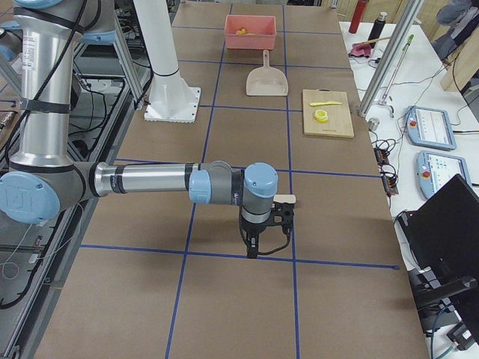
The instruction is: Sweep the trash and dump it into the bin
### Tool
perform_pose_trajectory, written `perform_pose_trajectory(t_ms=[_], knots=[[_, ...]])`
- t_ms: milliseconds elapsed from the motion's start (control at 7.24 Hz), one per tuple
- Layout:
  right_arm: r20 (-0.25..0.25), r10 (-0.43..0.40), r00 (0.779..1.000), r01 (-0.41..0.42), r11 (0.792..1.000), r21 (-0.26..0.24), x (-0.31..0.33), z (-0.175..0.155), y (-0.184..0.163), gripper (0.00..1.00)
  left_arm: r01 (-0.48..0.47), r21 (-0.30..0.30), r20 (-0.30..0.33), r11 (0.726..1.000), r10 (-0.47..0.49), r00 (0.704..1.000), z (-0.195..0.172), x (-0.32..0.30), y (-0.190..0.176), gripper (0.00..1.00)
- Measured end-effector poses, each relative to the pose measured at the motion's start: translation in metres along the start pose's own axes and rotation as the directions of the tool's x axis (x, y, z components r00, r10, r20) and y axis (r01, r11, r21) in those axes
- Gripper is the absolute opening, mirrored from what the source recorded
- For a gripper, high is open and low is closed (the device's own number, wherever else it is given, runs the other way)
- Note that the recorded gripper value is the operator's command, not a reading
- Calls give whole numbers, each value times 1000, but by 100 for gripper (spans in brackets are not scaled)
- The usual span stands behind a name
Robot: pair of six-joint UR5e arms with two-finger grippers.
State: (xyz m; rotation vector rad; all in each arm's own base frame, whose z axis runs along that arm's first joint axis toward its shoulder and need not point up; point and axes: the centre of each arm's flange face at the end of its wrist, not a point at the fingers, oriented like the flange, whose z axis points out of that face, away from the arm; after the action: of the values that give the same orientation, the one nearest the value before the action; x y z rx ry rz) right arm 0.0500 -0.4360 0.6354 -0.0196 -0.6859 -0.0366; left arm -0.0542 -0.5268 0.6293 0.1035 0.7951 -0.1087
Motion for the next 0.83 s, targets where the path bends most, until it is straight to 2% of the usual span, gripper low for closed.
perform_pose_trajectory(t_ms=[829], knots=[[-1, 2, 1000, -2, 1000, -2, 1, 1, 0, 100, 2, -6, -21, 1000, -3, 1000, 0, 1, 3, 98]])
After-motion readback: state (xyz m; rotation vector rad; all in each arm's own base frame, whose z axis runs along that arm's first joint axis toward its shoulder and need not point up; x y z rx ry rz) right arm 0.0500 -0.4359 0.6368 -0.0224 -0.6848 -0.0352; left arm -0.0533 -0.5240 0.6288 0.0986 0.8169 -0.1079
